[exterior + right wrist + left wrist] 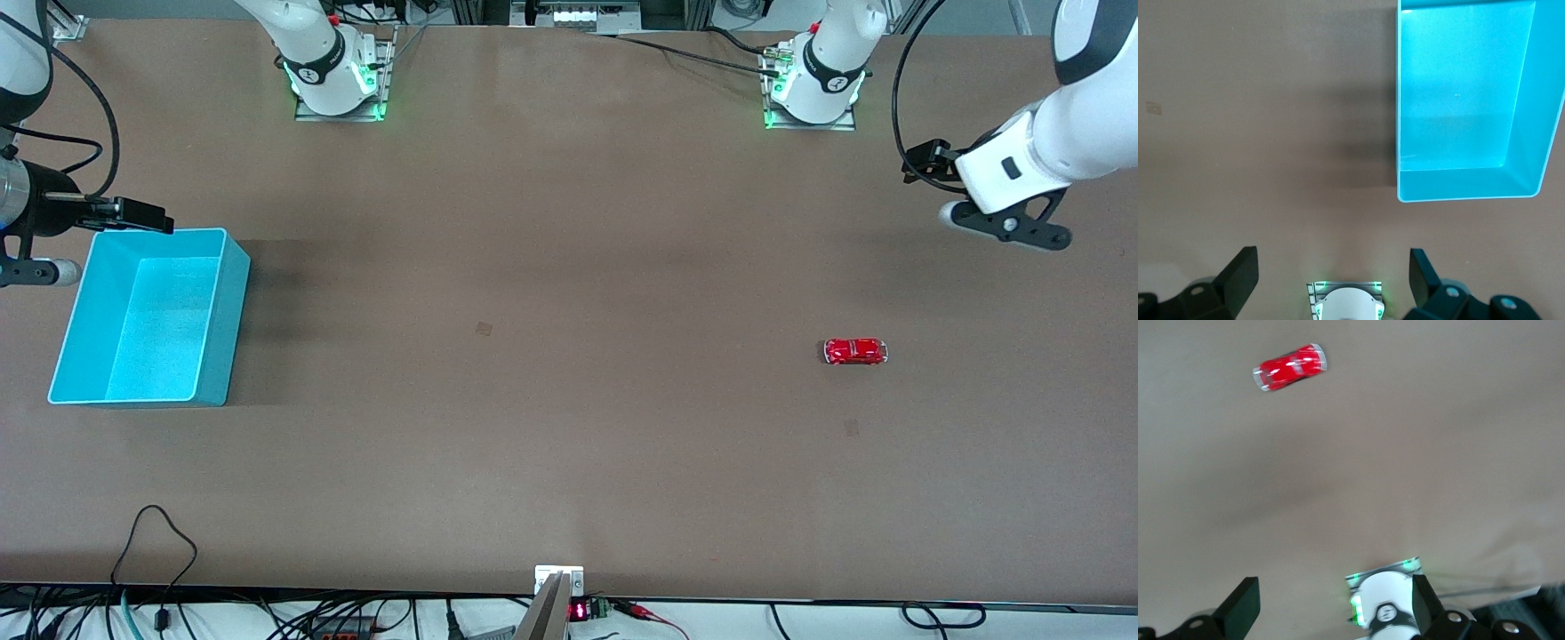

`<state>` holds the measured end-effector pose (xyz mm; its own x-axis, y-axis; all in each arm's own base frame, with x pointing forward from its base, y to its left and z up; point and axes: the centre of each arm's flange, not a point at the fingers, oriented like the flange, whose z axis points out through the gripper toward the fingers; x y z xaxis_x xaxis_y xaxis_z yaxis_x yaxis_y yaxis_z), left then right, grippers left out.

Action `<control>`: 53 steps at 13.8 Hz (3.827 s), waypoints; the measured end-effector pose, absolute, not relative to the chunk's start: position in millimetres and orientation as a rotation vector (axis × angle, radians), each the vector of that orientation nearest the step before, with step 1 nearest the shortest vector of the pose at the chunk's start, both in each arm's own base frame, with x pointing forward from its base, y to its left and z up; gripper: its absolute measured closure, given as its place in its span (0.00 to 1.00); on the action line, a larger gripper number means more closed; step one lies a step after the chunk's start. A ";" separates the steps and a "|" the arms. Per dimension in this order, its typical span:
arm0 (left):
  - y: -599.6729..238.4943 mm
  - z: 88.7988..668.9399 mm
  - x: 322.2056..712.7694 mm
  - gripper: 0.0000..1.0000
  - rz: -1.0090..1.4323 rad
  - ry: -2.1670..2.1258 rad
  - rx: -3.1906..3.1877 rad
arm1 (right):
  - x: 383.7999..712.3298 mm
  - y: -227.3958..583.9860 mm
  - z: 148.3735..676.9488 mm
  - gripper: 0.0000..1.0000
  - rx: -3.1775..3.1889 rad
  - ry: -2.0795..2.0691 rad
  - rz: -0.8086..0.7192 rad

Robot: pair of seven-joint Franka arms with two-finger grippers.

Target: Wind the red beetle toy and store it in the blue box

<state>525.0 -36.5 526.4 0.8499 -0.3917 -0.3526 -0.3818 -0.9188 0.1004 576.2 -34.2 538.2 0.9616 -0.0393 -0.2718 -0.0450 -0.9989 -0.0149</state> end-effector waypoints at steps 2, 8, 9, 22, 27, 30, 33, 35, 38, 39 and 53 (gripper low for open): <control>-32.0 495.9 542.5 0.00 -0.566 -0.902 2.883 | 576.0 -34.2 538.1 0.00 -3.090 0.066 0.431; -11.7 370.5 582.8 0.00 -0.307 -1.549 2.607 | 574.9 -34.2 537.6 0.00 -3.088 0.066 0.444; -9.9 351.9 582.7 0.00 -0.266 -1.633 2.574 | 574.8 -34.1 537.4 0.00 -3.088 0.066 0.446; 20.2 194.5 583.1 0.11 -0.026 -2.128 2.318 | 572.8 -37.4 533.6 0.00 -3.082 0.077 0.484; 19.6 194.7 584.1 0.57 -0.020 -2.165 2.288 | 572.3 -45.7 531.2 0.00 -3.081 0.100 0.496; 19.2 194.2 584.0 0.57 -0.021 -2.167 2.285 | 572.0 -47.8 531.1 0.00 -3.080 0.105 0.498; 30.8 194.0 583.5 0.57 -0.023 -2.146 2.305 | 571.7 -47.8 531.0 0.00 -3.079 0.105 0.502; 57.0 193.7 581.9 0.57 -0.024 -2.125 2.324 | 571.6 -47.8 530.8 0.00 -3.079 0.105 0.504; 115.9 193.8 577.2 0.57 -0.022 -2.131 2.322 | 571.4 -47.8 528.8 0.00 -3.077 0.105 0.513; 135.5 193.9 574.9 0.57 -0.021 -2.134 2.323 | 571.4 -47.8 528.3 0.00 -3.077 0.105 0.515; 191.4 223.2 583.9 0.00 -0.094 -2.029 2.301 | 571.2 -48.0 527.7 0.00 -3.077 0.105 0.517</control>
